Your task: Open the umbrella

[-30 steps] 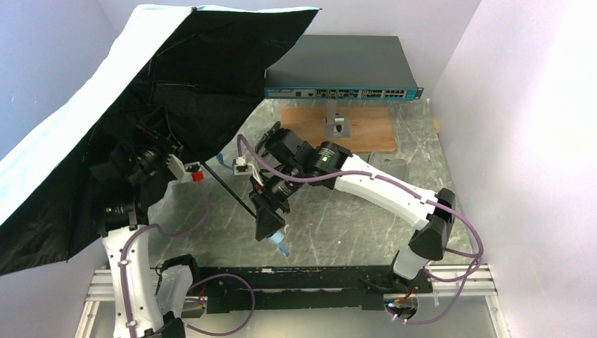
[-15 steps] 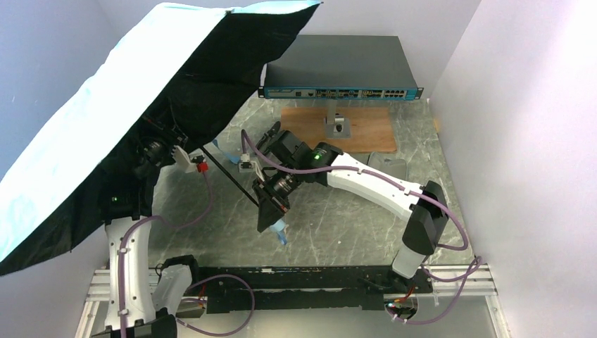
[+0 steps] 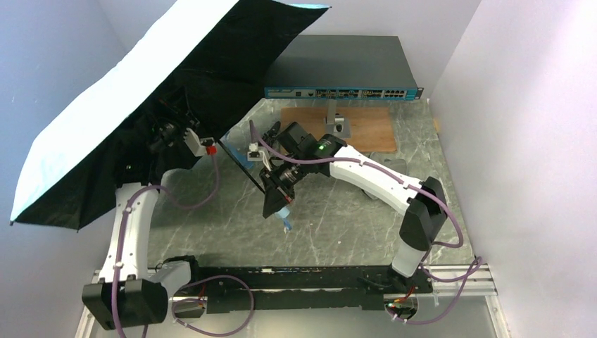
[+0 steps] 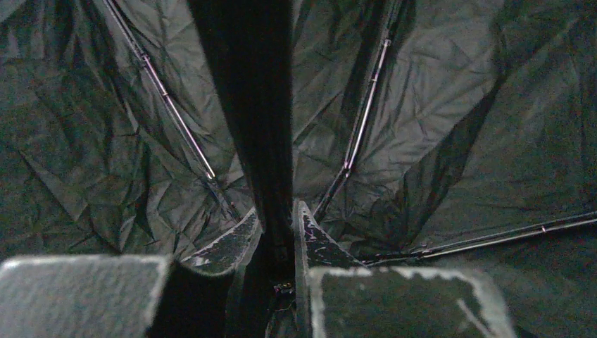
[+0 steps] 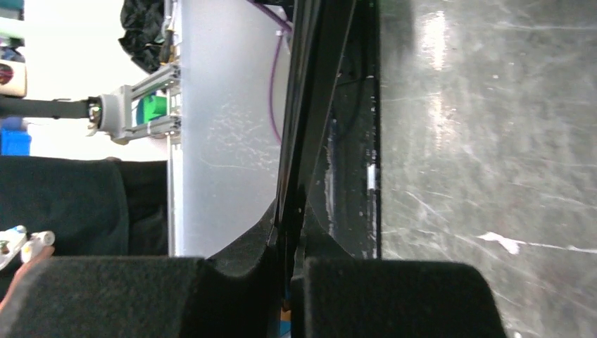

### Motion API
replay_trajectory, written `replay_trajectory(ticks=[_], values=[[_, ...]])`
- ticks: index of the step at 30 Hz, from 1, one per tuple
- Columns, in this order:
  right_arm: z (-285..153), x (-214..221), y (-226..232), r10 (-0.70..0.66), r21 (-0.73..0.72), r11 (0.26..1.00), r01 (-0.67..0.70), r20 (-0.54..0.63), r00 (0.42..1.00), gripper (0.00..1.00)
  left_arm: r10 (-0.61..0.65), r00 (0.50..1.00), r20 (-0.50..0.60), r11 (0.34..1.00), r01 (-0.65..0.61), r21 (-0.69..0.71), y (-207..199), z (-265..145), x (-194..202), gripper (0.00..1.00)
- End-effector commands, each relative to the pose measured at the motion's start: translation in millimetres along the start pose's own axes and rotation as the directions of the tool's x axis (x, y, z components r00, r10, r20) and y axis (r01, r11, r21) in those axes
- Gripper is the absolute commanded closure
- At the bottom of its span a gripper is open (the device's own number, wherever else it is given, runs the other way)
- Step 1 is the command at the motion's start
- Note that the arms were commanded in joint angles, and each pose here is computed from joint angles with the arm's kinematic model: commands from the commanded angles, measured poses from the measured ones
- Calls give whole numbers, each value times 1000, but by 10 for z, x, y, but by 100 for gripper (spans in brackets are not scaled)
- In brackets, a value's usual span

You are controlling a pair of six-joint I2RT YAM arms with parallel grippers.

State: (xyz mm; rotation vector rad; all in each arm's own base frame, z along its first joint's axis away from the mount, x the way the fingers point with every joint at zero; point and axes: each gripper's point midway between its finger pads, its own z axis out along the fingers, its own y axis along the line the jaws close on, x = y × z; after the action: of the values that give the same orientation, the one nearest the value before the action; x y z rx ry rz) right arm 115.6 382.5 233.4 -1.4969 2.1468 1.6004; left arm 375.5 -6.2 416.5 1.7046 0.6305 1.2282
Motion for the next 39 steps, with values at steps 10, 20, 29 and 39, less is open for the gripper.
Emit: replay_trajectory(ticks=[10, 20, 29, 39], values=[[-304, 1127, 344, 18, -63, 997, -46, -394, 919, 100, 208, 593, -778, 971, -218, 94, 669, -644, 1944, 81], [-347, 1271, 338, 24, -35, 998, -43, -432, 901, 100, 220, 466, -857, 972, -181, 151, 636, -971, 2478, 83], [-325, 1313, 341, 8, -31, 999, -25, -455, 890, 100, 243, 348, -906, 967, -165, 196, 678, -1201, 2902, 84], [-288, 1210, 344, -17, -48, 999, -5, -443, 896, 100, 243, 413, -878, 963, -212, 167, 713, -1144, 2781, 98]])
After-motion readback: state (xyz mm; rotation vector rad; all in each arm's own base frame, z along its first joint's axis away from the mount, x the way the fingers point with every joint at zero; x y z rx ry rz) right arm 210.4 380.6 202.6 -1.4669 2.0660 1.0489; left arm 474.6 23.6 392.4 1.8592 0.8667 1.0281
